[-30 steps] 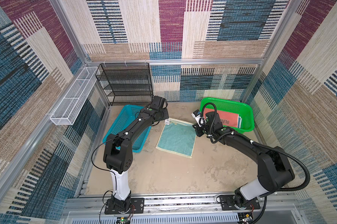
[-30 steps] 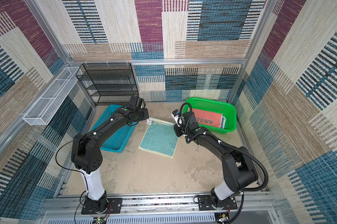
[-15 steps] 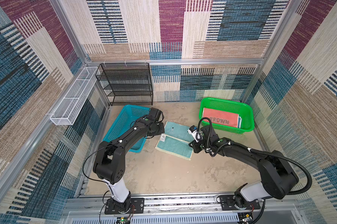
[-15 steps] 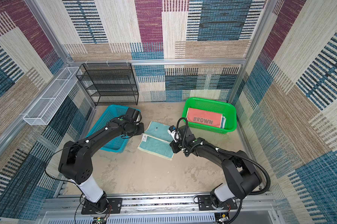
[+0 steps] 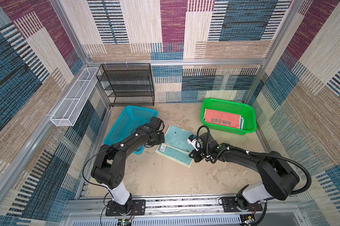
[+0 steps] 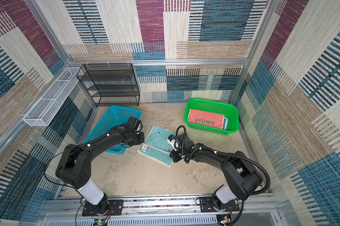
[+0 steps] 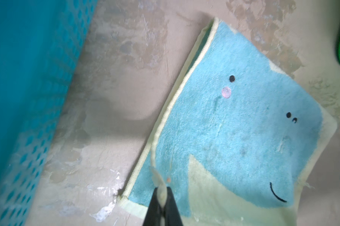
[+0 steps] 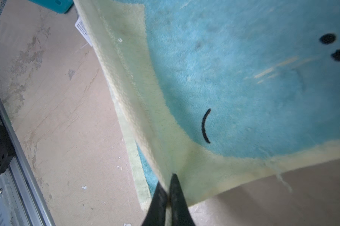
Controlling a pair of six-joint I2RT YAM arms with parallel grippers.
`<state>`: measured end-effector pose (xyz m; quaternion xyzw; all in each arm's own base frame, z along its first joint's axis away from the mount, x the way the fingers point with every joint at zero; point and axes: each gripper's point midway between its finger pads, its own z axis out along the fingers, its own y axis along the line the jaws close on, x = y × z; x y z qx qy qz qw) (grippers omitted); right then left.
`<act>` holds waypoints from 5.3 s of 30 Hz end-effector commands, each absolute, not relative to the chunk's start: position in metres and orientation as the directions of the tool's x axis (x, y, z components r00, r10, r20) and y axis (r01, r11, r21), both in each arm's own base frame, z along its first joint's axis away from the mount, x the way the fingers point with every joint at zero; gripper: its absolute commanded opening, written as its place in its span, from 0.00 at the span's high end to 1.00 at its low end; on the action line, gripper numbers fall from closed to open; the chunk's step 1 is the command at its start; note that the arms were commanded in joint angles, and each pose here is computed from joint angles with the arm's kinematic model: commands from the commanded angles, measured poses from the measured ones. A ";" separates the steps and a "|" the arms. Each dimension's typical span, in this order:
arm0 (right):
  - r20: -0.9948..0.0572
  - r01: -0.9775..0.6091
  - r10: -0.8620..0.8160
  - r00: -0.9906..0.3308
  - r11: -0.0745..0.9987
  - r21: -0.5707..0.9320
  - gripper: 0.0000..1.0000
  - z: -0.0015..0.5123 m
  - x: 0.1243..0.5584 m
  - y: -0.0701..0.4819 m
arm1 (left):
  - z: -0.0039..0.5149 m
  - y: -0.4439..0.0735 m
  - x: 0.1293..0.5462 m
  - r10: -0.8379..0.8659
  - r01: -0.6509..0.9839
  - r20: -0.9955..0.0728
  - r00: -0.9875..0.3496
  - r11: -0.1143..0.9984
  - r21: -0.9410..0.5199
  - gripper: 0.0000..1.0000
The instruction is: Fold and stack the towels
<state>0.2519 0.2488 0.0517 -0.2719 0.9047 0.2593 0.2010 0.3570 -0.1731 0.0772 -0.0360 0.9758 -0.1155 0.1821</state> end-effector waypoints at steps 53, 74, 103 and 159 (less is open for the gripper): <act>-0.602 -0.458 -0.179 -0.778 0.817 0.349 0.51 0.084 0.268 0.253 | 0.135 -0.172 0.361 -0.077 0.107 -0.581 -0.810 0.955 -0.276 0.25; -0.540 -0.138 0.096 -0.836 0.916 0.377 0.56 0.031 0.297 0.169 | 0.120 -0.215 0.391 -0.044 0.177 -0.530 -0.847 0.917 -0.358 0.30; -0.578 -0.168 0.011 -0.816 0.952 0.256 0.99 0.032 0.329 0.152 | 0.058 -0.269 0.481 0.048 0.100 -0.433 -0.900 0.990 -0.100 0.40; -0.713 -0.504 -0.110 -0.693 0.781 0.370 1.00 0.106 0.302 0.195 | 0.137 -0.229 0.441 -0.032 0.178 -0.740 -0.672 0.963 -0.203 1.00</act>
